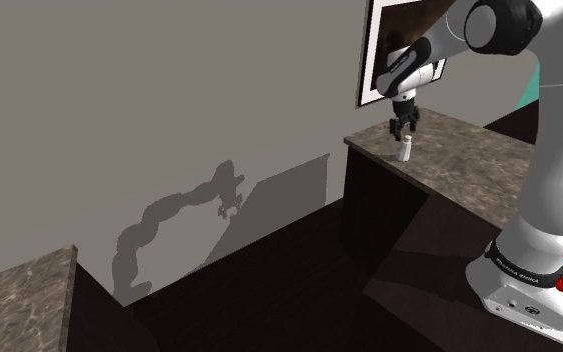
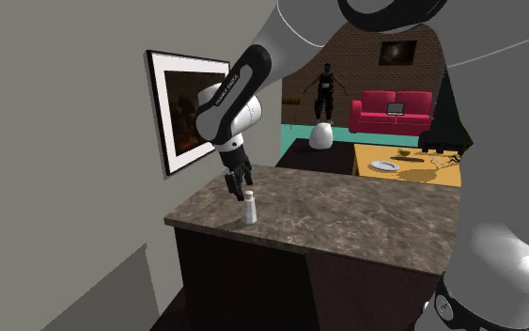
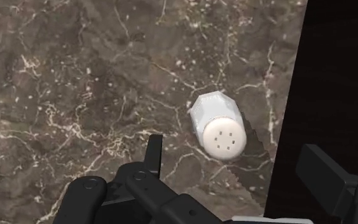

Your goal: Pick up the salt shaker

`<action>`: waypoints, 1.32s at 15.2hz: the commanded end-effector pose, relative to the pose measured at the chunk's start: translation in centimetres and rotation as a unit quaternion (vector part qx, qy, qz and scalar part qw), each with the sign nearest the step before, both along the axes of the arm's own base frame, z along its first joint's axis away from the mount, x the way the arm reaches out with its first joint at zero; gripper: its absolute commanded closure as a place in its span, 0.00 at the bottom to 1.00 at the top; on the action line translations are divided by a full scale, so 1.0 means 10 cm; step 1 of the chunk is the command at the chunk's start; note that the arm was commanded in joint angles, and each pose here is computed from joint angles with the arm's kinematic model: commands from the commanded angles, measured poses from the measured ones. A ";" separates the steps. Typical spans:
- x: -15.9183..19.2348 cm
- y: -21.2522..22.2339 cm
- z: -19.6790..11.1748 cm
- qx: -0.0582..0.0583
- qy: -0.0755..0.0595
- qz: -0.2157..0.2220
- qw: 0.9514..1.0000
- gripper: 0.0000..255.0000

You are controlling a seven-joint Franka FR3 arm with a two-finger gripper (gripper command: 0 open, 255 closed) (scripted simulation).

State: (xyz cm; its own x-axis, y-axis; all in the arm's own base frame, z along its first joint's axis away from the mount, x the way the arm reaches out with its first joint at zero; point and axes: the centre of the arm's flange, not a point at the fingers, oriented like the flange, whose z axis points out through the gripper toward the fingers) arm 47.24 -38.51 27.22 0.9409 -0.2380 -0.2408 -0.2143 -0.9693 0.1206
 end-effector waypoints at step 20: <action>0.02 -0.04 -0.32 0.000 0.001 -0.001 1.000 1.00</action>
State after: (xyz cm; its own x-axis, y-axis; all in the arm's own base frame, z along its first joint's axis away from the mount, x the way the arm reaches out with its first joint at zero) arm 47.51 -38.88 23.61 0.9405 -0.2391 -0.2413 -0.2153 -0.9690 0.1212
